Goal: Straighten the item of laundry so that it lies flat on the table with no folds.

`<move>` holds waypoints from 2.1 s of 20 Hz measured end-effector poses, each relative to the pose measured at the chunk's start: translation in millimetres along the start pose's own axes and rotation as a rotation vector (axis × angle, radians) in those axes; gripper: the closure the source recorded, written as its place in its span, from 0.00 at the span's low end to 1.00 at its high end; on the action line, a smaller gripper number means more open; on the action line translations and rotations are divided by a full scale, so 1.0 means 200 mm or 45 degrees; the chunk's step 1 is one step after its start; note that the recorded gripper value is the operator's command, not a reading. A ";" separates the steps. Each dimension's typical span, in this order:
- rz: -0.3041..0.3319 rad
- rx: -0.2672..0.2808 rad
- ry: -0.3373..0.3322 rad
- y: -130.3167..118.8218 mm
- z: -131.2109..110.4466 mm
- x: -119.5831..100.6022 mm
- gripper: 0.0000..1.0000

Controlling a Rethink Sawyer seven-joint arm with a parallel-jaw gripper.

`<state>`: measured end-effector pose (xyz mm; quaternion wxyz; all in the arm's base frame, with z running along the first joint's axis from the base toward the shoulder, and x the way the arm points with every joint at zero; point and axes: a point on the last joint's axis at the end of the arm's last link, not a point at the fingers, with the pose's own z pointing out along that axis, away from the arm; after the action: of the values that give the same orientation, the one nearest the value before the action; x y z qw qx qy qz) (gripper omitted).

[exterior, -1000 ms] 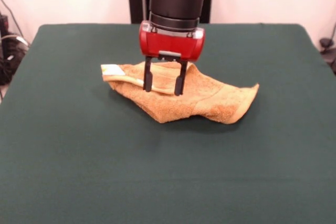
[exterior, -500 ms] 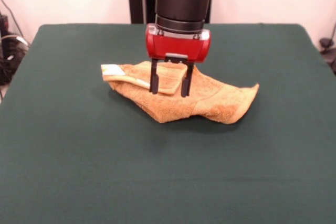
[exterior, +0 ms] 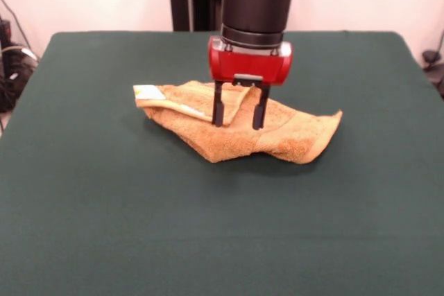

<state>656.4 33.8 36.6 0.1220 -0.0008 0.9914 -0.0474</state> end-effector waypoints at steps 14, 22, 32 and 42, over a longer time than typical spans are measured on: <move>-0.016 -0.009 0.114 -0.16 0.13 0.35 0.00; -0.005 -0.006 0.085 -0.31 0.16 0.49 0.00; -0.007 -0.015 0.049 -0.29 0.20 0.51 1.00; -0.014 -0.017 0.029 -0.28 0.20 0.50 1.00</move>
<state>567.9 -26.7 -21.9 0.1103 -0.0066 0.9930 -0.0413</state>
